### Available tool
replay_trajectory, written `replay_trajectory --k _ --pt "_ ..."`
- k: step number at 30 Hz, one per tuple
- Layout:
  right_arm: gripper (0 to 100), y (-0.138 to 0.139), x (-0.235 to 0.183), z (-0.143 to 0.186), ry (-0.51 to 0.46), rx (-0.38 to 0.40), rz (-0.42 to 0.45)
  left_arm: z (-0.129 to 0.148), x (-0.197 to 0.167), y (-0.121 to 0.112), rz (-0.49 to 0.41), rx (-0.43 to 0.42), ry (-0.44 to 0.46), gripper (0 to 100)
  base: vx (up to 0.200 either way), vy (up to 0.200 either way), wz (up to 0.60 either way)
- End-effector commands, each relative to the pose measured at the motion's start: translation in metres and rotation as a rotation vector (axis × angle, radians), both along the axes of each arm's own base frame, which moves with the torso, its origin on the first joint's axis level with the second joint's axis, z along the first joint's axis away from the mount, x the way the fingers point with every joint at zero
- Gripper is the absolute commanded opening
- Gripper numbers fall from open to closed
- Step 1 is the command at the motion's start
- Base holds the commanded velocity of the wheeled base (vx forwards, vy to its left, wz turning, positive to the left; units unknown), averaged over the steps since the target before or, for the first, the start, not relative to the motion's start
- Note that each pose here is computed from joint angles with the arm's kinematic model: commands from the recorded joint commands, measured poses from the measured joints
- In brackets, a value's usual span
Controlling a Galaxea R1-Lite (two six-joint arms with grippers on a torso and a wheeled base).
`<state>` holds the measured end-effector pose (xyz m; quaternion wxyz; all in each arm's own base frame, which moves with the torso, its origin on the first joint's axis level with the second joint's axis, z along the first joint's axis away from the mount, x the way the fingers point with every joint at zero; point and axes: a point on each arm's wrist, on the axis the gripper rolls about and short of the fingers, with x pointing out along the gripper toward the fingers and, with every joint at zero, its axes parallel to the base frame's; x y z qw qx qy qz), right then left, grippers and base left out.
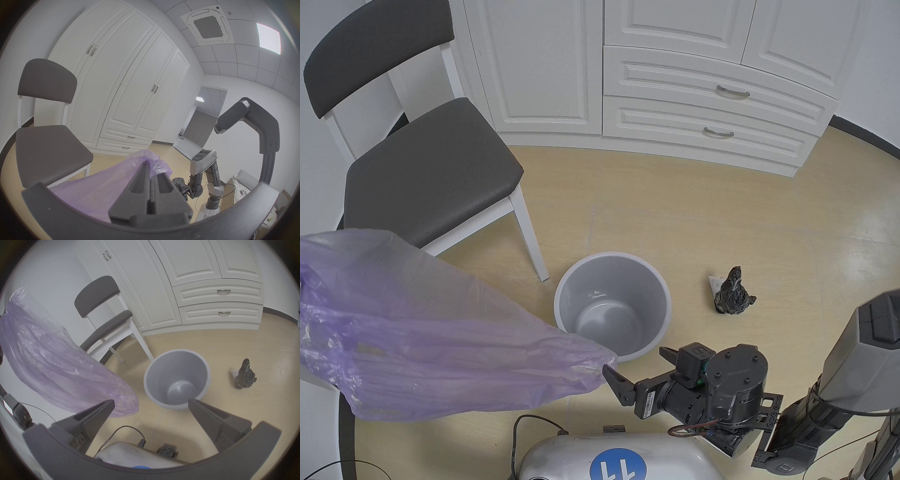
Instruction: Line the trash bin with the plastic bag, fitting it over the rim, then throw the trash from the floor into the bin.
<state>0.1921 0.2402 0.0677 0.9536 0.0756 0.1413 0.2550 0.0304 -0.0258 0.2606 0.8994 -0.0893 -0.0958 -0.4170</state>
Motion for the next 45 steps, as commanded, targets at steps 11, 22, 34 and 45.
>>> replay_trajectory --k 11,22,34,45 --pt "100 -0.007 -0.023 0.027 -0.044 0.052 0.052 -0.003 -0.004 0.001 -0.044 0.007 -0.01 0 0.0 0.0 0.0" --pt "100 -0.003 -0.05 0.028 -0.035 0.044 0.141 -0.004 -0.001 -0.001 -0.045 0.013 0.003 0 0.0 0.0 0.0" --pt "100 -0.003 -0.069 0.03 -0.042 0.031 0.21 -0.004 -0.004 0.0 -0.072 0.008 -0.005 0 0.0 0.0 0.0" --pt "100 0.009 -0.066 0.006 -0.034 0.116 0.286 -0.004 -0.006 0.001 -0.073 0.005 -0.013 0 0.0 0.0 0.0"
